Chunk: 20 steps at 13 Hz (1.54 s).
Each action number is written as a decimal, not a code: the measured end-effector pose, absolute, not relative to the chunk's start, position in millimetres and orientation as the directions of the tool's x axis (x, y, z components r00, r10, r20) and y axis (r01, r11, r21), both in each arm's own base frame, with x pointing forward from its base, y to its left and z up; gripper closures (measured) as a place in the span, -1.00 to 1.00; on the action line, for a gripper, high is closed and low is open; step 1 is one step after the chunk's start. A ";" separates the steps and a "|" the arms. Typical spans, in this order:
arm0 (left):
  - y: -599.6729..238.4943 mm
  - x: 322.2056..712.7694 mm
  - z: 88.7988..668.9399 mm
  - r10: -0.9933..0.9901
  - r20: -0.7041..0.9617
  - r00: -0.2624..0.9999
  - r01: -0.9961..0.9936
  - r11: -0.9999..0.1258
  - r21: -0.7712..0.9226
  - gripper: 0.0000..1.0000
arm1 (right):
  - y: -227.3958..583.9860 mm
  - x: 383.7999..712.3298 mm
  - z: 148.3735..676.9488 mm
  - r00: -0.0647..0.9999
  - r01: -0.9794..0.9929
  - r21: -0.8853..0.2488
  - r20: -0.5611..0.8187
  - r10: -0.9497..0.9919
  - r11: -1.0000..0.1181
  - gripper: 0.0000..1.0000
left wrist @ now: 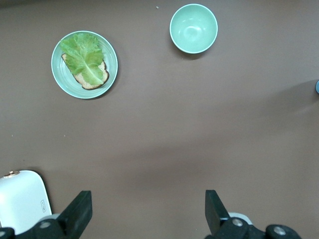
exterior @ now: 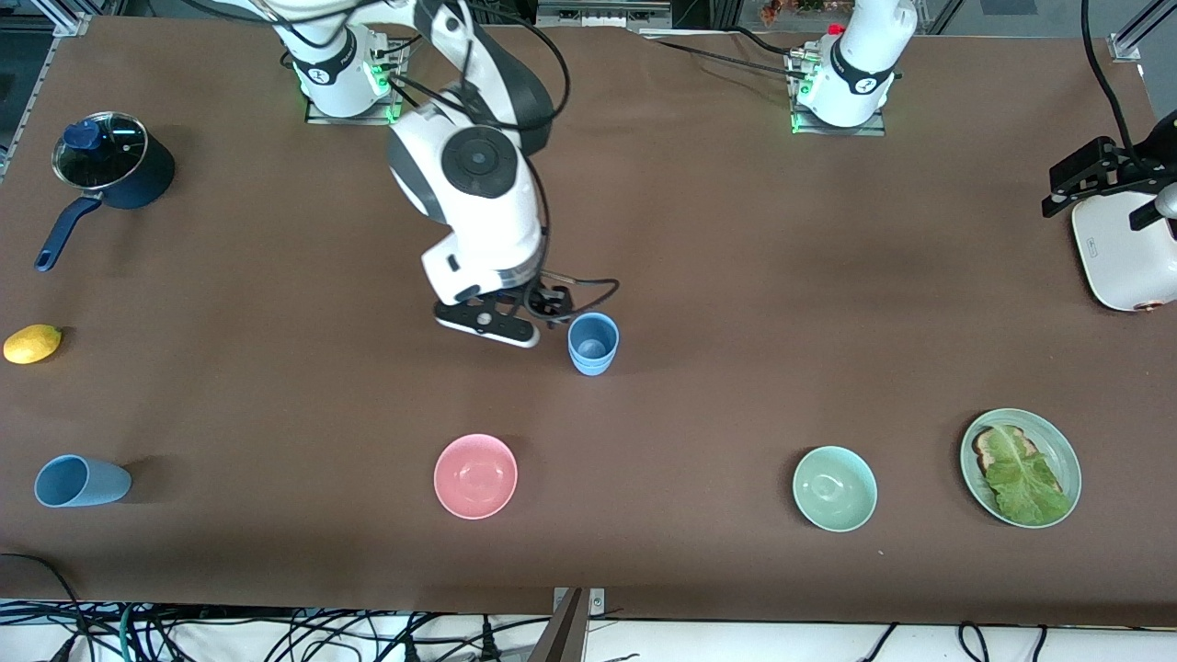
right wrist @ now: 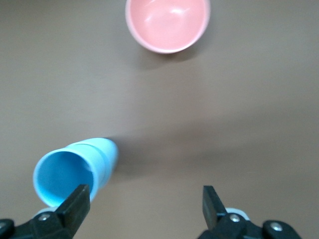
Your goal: Stack blue cups with both arms
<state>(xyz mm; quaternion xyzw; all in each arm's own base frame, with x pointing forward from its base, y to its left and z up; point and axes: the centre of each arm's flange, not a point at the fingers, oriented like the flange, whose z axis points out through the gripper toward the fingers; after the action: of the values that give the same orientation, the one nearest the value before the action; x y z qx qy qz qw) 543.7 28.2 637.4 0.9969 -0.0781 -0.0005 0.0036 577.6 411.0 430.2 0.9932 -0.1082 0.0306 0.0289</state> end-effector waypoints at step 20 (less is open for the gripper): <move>27.2 548.4 627.8 -0.172 -0.021 0.985 -0.172 -0.985 0.010 -1.00 | 43.7 550.7 588.0 0.990 -0.018 0.042 -0.137 -0.023 -0.999 -1.00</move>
<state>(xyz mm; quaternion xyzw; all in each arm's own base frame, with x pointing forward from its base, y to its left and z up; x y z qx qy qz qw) 548.4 27.2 627.8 0.9962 -0.0863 -0.0110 0.0042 550.7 43.7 588.0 0.9974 -0.0102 -0.0689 0.0204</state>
